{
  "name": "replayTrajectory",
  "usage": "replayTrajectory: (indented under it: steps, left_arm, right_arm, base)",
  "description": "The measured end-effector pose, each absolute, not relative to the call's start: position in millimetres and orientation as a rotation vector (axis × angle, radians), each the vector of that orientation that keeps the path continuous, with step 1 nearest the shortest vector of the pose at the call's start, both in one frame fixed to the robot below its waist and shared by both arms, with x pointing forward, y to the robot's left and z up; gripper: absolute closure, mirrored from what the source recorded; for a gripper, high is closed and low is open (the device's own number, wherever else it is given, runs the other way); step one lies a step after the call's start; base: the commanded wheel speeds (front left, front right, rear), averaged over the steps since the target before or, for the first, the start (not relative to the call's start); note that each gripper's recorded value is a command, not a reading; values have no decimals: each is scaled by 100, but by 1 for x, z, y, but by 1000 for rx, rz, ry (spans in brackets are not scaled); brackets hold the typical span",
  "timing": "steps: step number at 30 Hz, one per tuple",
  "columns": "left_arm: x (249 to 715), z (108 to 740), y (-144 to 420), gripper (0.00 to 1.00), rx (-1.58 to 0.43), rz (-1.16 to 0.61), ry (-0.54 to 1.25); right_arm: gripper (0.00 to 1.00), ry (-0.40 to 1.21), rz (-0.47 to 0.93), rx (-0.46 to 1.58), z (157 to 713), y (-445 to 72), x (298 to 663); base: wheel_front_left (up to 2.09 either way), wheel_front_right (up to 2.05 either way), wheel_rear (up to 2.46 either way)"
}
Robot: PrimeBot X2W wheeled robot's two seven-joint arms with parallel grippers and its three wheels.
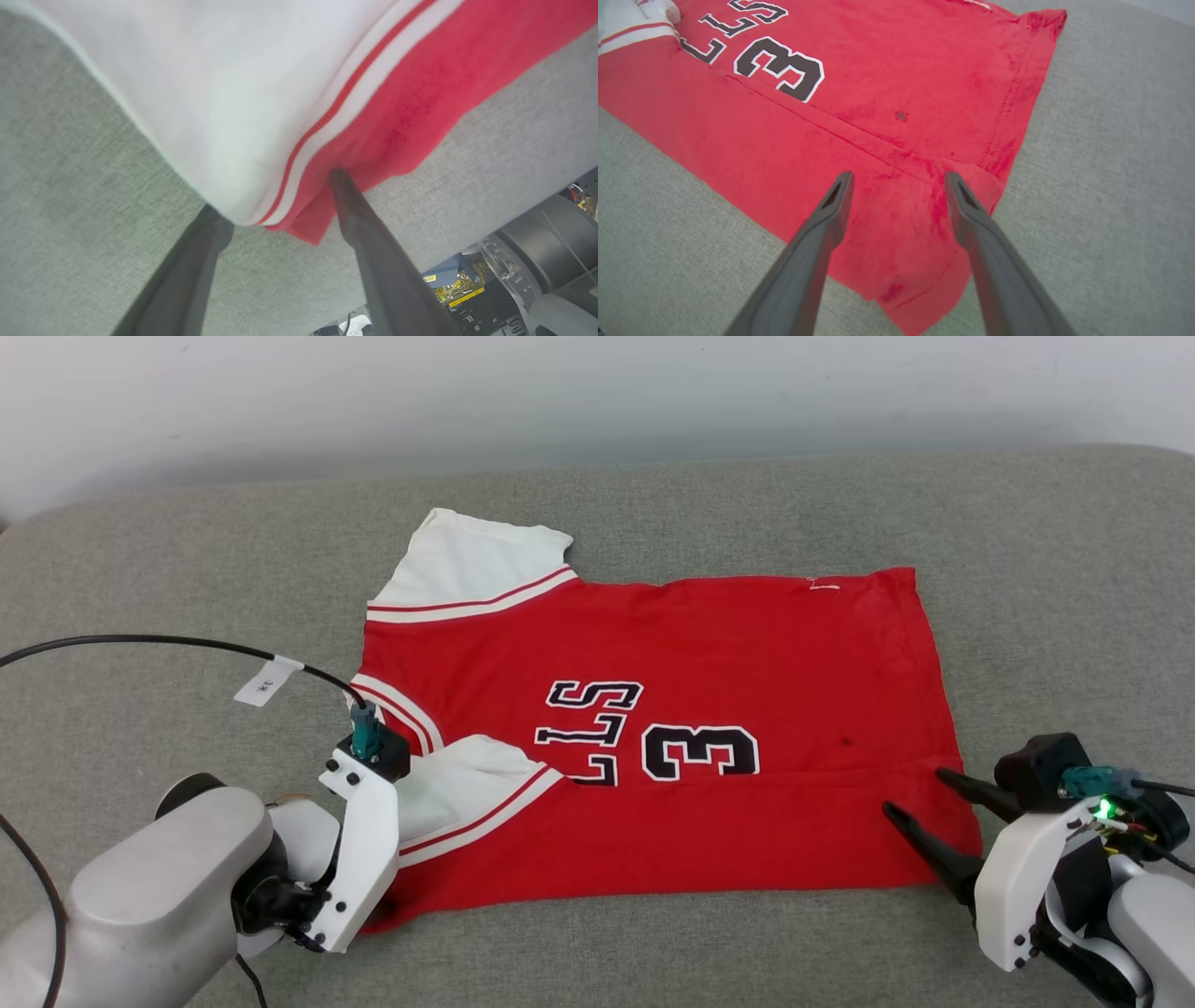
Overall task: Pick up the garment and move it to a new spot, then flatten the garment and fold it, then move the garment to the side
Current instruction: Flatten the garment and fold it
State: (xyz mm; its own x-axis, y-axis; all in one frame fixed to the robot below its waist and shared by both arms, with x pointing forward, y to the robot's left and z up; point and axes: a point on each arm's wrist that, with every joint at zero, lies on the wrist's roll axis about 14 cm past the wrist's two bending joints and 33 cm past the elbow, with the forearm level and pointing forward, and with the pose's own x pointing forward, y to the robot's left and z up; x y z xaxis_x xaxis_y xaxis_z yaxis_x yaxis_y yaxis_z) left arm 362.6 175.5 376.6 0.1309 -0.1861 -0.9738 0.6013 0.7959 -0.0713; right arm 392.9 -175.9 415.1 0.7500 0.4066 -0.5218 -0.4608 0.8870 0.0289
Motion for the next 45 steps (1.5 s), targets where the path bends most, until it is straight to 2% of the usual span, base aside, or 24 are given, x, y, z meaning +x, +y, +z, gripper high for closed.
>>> replayTrajectory:
  steps: [9, 13, 19, 24, 29, 34, 40, 41, 42, 45]
  left_arm:
    - [360, 384, 170, 100, 344, -601, 1281]
    - [357, 391, 168, 100, 352, -616, 1250]
    - [355, 397, 168, 100, 341, -623, 1230]
    - [360, 398, 165, 100, 334, -635, 1211]
    - [364, 395, 166, 100, 344, -636, 1206]
    - [364, 388, 169, 100, 339, -635, 1224]
    - [365, 382, 171, 100, 329, -635, 1235]
    - [365, 382, 171, 100, 330, -636, 1234]
    - [365, 382, 172, 100, 331, -635, 1233]
    - [364, 385, 171, 100, 330, -635, 1223]
  right_arm:
    - [0, 501, 509, -244, 462, -189, 410]
    - [0, 577, 513, -345, 477, -204, 412]
    - [0, 844, 493, -433, 465, -225, 400]
    - [0, 1057, 484, -454, 433, -231, 386]
    - [0, 1132, 509, -397, 404, -214, 388]
    - [0, 1237, 560, -380, 370, -202, 371]
    - [0, 1248, 582, -327, 359, -194, 367]
    - [70, 1237, 582, -323, 360, -194, 367]
    - [100, 1226, 583, -318, 360, -193, 367]
    - [100, 1183, 605, -322, 364, -188, 365]
  base:
    - [0, 0, 0]
    - [0, 0, 0]
    - [0, 0, 0]
    - [0, 0, 0]
    - [0, 0, 0]
    - [0, 0, 0]
    - [0, 0, 0]
    - [0, 0, 0]
    - [0, 0, 0]
    - [0, 0, 0]
